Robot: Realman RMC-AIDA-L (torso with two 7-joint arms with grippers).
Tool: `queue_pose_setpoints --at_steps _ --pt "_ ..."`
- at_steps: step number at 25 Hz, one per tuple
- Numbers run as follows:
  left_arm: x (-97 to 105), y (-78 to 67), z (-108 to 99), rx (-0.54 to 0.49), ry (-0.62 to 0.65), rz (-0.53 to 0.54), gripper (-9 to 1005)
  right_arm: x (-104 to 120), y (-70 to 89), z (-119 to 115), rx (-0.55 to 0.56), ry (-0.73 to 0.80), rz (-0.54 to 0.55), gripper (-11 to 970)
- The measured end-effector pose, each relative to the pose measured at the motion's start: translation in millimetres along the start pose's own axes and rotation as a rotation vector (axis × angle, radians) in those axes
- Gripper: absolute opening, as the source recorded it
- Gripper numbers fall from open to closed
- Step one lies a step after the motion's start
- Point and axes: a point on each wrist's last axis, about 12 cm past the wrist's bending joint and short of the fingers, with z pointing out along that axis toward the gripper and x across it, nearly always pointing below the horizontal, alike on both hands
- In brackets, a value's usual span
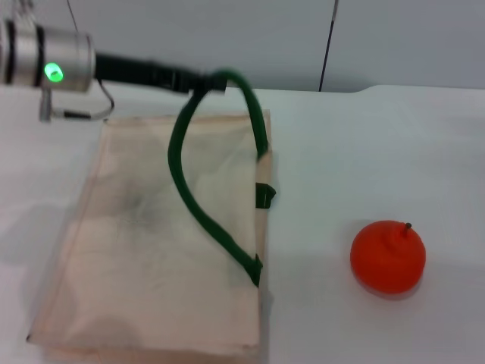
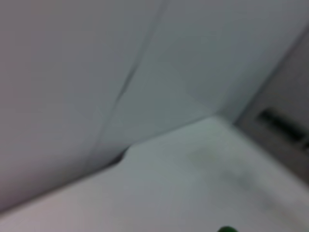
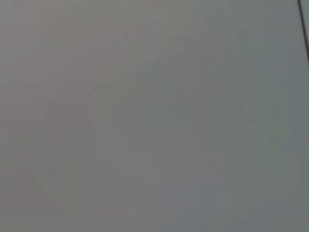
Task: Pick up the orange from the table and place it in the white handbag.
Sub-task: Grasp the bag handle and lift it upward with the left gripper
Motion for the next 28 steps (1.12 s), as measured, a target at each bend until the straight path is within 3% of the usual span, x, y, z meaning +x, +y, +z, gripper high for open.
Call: queue_pose_setpoints --at_steps 3,9,18,23,28 --pt "-23 -17.0 -26 0.119 -0.085 0.085 134 0 -0.3 0 0.001 0.000 0.000 879" --pt "-55 -42.9 -64 0.211 -0.130 0.162 134 2 -3.8 -3 0.009 0.004 0.016 871" --pt "-72 -38.2 -88 0.121 0.011 0.065 133 0 -17.2 -10 -0.007 0.022 0.057 859" --pt "-74 -37.3 -93 0.105 0.021 0.056 133 -11 -25.6 -16 -0.159 0.088 0.089 852" --pt "-80 -39.5 -93 0.106 0.013 0.067 133 -49 -41.8 -30 -0.410 0.166 0.100 846"
